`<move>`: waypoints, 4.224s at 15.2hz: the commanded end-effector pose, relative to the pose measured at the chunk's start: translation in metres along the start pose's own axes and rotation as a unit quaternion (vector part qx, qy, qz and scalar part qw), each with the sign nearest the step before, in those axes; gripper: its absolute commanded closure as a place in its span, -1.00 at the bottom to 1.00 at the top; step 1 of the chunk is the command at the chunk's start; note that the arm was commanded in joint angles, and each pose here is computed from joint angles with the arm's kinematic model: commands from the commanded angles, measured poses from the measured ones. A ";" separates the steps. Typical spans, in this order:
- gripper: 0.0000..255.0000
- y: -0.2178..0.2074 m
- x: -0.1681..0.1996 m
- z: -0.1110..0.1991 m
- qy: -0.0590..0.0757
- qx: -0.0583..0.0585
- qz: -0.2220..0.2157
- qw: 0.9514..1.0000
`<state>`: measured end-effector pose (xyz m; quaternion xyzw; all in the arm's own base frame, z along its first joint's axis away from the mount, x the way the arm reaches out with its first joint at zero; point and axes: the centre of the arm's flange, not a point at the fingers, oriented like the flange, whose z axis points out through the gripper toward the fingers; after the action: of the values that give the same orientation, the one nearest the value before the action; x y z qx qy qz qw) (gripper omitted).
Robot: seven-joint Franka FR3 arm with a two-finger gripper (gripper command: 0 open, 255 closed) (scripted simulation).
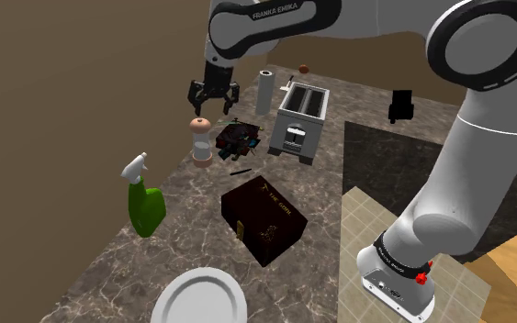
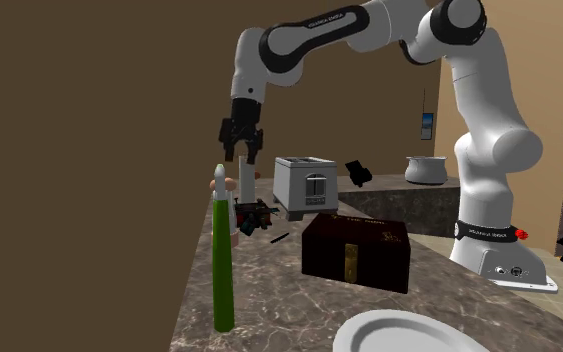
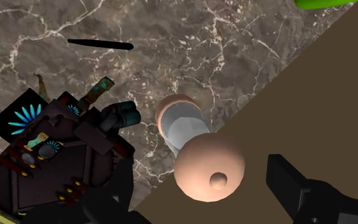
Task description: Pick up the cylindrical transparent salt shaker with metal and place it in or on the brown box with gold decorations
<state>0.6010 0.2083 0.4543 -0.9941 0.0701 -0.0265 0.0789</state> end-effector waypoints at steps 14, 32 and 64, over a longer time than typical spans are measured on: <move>-1.00 -0.017 0.016 0.065 -0.009 0.000 -0.002 1.000; 1.00 -0.022 0.017 0.038 -0.009 0.000 -0.002 1.000; 1.00 -0.040 -0.028 -0.118 -0.009 0.000 -0.002 1.000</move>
<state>0.5837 0.2324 0.5756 -0.9944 0.0672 -0.0173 0.0794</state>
